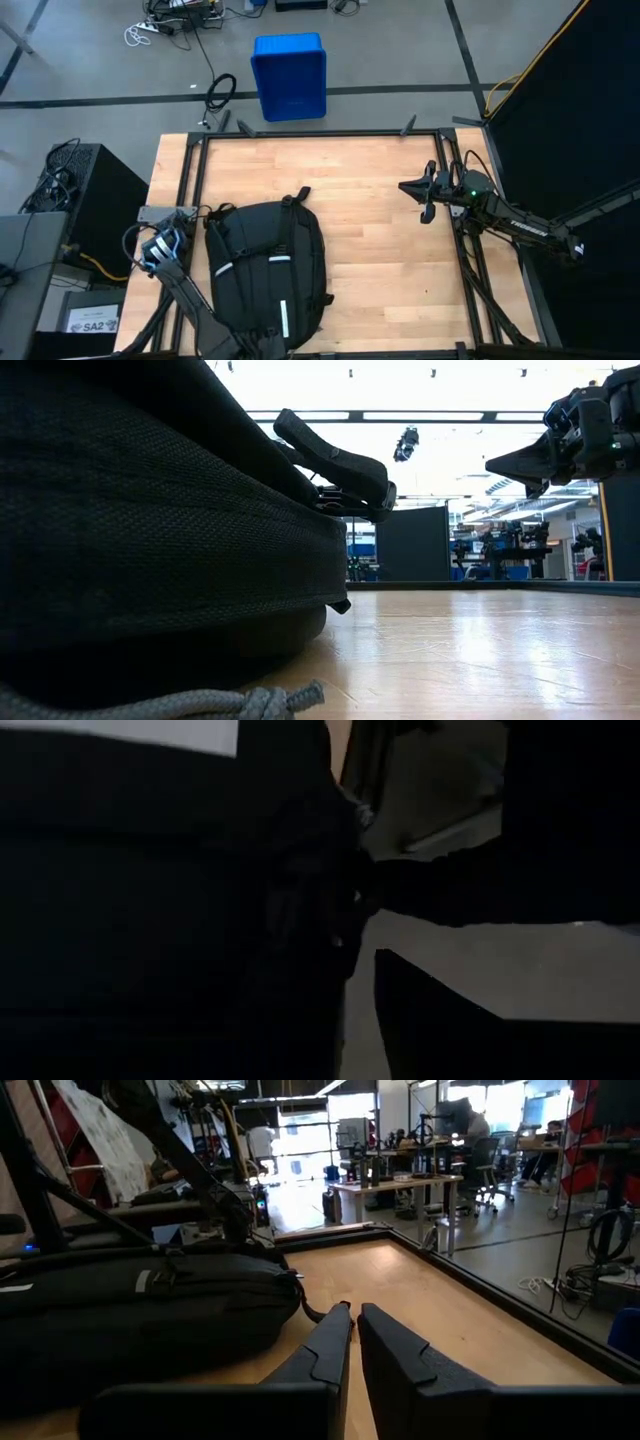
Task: Unpack backpack
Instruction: Open the black backpack
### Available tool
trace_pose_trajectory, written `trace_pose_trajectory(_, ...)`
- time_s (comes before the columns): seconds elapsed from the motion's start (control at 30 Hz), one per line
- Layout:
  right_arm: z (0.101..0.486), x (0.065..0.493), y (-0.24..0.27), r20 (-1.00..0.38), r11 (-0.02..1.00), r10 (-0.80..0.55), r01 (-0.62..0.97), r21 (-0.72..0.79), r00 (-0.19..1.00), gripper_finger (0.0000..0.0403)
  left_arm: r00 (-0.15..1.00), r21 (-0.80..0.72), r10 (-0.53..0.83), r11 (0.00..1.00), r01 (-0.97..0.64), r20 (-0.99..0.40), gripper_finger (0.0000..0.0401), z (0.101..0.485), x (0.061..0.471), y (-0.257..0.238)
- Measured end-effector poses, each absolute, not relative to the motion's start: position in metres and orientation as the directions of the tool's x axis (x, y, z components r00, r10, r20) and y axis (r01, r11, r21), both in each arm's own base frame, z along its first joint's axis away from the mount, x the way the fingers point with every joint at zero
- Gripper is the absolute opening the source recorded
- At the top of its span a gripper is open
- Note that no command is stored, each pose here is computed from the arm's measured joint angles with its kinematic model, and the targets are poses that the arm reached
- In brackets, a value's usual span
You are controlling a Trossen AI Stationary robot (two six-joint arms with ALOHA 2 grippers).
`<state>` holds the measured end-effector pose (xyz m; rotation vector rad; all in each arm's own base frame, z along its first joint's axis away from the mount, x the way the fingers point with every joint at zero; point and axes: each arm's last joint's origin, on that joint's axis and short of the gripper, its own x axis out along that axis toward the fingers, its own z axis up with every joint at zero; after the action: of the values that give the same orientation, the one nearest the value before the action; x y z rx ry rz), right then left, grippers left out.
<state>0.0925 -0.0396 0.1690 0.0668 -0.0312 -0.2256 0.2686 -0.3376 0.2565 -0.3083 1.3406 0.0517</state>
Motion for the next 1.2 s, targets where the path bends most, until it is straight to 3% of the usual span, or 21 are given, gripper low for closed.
trace_pose_trajectory(0.27, 0.169, 0.093, -0.04, 0.023, 0.973, -0.224, 0.222, 0.07, 0.974, 0.001, 0.163, -0.113, -0.077, 0.967, -0.227, -0.984, 0.0151, 0.255, 0.263, -0.33)
trace_pose_trajectory(0.43, 0.169, 0.093, -0.04, 0.023, 0.972, -0.224, 0.222, 0.07, 0.974, 0.0013, 0.17, -0.109, -0.07, 0.967, -0.232, -0.983, 0.0184, 0.254, 0.265, -0.33)
trace_pose_trajectory(0.6, 0.169, 0.093, -0.04, 0.023, 0.972, -0.224, 0.222, 0.07, 0.974, 0.0011, 0.109, -0.055, -0.029, 0.969, -0.24, -0.994, 0.0188, 0.253, 0.264, -0.323)
trace_pose_trajectory(0.73, 0.169, 0.092, -0.04, 0.023, 0.972, -0.224, 0.222, 0.07, 0.974, 0.0006, 0.064, 0.01, 0.026, 0.969, -0.247, -0.998, 0.0188, 0.274, 0.259, -0.315)
trace_pose_trajectory(0.83, 0.169, 0.093, -0.04, 0.023, 0.972, -0.224, 0.222, 0.07, 0.974, 0.0005, 0.086, 0.05, 0.075, 0.963, -0.265, -0.993, 0.0187, 0.291, 0.256, -0.309)
trace_pose_trajectory(0.93, 0.169, 0.093, -0.04, 0.024, 0.972, -0.224, 0.222, 0.07, 0.974, 0.0006, 0.181, 0.052, 0.101, 0.965, -0.258, -0.978, 0.0179, 0.299, 0.258, -0.31)
trace_pose_trajectory(1.2, 0.169, 0.092, -0.04, 0.027, 0.973, -0.224, 0.222, 0.069, 0.974, 0.0013, 0.16, 0.085, 0.122, 0.971, -0.222, -0.98, 0.0162, 0.267, 0.267, -0.325)
